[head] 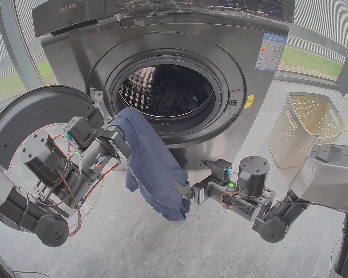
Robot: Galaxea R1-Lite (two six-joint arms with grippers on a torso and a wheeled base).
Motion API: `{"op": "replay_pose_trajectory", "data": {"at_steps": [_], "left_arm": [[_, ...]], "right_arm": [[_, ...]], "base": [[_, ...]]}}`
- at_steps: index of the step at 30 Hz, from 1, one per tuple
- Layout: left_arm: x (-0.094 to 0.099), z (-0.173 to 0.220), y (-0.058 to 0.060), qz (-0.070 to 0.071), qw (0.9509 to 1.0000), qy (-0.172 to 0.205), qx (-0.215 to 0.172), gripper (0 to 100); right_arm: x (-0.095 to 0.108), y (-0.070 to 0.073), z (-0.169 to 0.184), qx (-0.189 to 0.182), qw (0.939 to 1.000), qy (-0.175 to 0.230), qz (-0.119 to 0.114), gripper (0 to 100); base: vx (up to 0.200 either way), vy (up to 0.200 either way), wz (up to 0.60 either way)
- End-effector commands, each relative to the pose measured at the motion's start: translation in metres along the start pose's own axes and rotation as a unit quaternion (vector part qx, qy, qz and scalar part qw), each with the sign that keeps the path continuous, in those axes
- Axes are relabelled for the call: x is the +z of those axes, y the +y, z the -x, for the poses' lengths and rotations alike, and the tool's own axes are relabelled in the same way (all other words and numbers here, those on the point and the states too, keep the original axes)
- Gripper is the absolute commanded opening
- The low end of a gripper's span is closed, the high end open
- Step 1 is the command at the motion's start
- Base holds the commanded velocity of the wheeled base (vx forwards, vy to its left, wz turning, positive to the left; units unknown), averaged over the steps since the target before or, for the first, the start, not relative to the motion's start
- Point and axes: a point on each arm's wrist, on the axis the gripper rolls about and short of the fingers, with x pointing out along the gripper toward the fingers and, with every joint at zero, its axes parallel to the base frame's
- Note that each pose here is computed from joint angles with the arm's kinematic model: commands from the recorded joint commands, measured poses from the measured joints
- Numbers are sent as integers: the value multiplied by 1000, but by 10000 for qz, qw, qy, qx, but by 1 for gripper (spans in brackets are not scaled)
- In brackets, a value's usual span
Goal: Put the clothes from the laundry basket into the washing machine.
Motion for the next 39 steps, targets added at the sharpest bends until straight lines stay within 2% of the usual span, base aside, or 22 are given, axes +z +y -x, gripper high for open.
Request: {"op": "replay_pose_trajectory", "data": {"at_steps": [1,2,4,7,16,21,25,29,39], "left_arm": [[0,-2,2,-6,10000,-26,26,0],[0,-2,2,-6,10000,-26,26,0],[0,-3,2,-6,10000,-40,70,0],[1,-3,2,-6,10000,-49,77,0],[1,-4,3,-18,9999,-36,101,0],[2,-4,4,-27,9999,-55,120,0],[1,-4,4,-26,9999,-47,121,0],[1,-4,4,-24,9999,-46,114,0],[1,-4,3,-14,9999,-45,107,0]], "right_arm": [[11,34,18,494,9988,-39,33,100],[11,34,18,494,9988,-39,33,100],[12,51,16,715,9974,-86,39,100],[6,63,5,852,9963,-98,36,100],[-9,85,-21,1048,9944,-152,39,100],[-18,91,-40,1045,9943,-223,53,100],[-23,88,-55,950,9950,-304,55,100],[-24,74,-74,670,9969,-394,76,100],[-22,53,-83,231,9988,-420,62,100]], "base": [[0,0,0],[0,0,0],[0,0,0],[0,0,0],[0,0,0],[0,0,0],[0,0,0],[0,0,0],[0,0,0]]}}
